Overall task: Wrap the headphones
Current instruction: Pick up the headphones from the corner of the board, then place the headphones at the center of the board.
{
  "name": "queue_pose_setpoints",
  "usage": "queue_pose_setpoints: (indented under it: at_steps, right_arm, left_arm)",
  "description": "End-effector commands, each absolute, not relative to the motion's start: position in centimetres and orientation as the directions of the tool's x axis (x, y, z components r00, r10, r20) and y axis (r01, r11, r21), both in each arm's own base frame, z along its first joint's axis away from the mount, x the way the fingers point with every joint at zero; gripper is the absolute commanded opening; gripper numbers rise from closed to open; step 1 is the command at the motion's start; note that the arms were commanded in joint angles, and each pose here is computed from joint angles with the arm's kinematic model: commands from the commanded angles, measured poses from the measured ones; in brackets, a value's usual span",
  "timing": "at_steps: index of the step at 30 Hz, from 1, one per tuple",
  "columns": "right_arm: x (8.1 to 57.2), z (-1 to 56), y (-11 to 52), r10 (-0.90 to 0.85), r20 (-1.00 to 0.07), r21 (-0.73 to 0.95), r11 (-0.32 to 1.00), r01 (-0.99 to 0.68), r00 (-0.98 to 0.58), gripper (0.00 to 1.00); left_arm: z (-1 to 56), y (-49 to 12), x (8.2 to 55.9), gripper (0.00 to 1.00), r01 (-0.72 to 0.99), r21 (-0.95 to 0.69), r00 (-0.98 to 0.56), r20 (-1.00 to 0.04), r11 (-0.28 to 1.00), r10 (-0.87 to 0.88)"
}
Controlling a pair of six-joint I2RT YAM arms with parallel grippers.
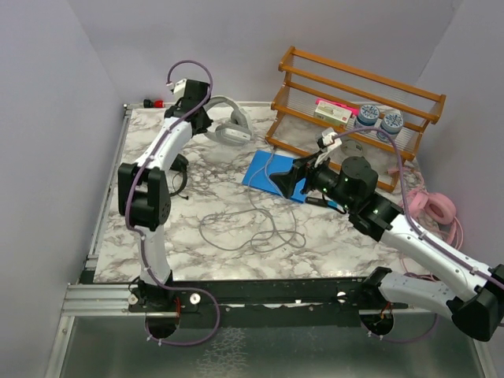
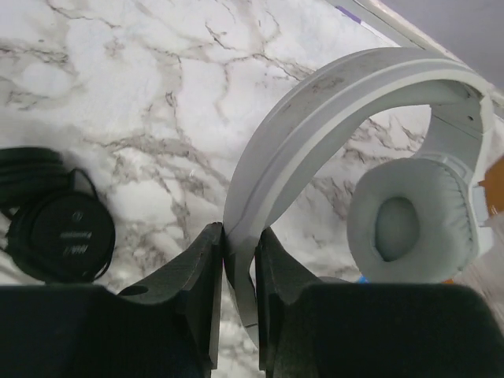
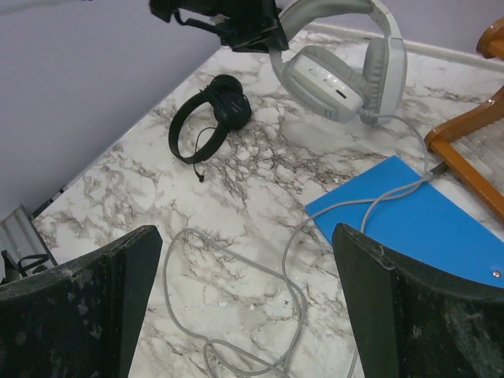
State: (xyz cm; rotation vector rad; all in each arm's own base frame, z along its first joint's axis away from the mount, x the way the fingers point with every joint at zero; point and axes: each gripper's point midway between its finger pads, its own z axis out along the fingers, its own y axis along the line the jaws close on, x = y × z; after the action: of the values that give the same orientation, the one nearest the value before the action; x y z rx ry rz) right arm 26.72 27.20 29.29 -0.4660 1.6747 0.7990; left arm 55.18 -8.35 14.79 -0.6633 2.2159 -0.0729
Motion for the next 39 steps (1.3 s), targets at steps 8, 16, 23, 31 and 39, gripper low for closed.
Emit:
queue_pose_setpoints:
  at_steps: [8,16,23,31,39]
  right_arm:
    - [25.7,31.4,24.9,0.127,-0.971,0.23,0.723,-0.651,-0.201,1.0]
    - [27.0,28.9,22.8,0.123,-0.962,0.237,0.818,-0.524,-0.244,1.0]
    - [27.2,26.6,22.5,0.146,-0.942,0.281,0.837,-0.469,-0.303,1.0]
    - [27.0,25.6,22.3,0.147,-0.931,0.294,0.843,-0.451,-0.334,0.99]
    - [26.9,24.3,22.2,0.145,-0.925,0.3,0.848,-0.437,-0.352,0.99]
  left_arm:
    - [26.3,-9.7,43.4,0.18,-0.267,-0.445,-0.43,-0.739,0.855,-0.518]
    - [24.9,-15.0,34.5,0.16,-0.191,-0.576,-0.545,-0.611,0.795,-0.574]
    - [19.4,-19.5,30.0,0.17,-0.261,-0.63,-0.578,-0.505,0.732,-0.641]
    - [12.2,-21.1,28.1,0.21,-0.385,-0.632,-0.543,-0.435,0.673,-0.718]
    - [8.6,-22.4,27.0,0.46,-0.34,-0.516,-0.654,-0.472,0.787,-0.592]
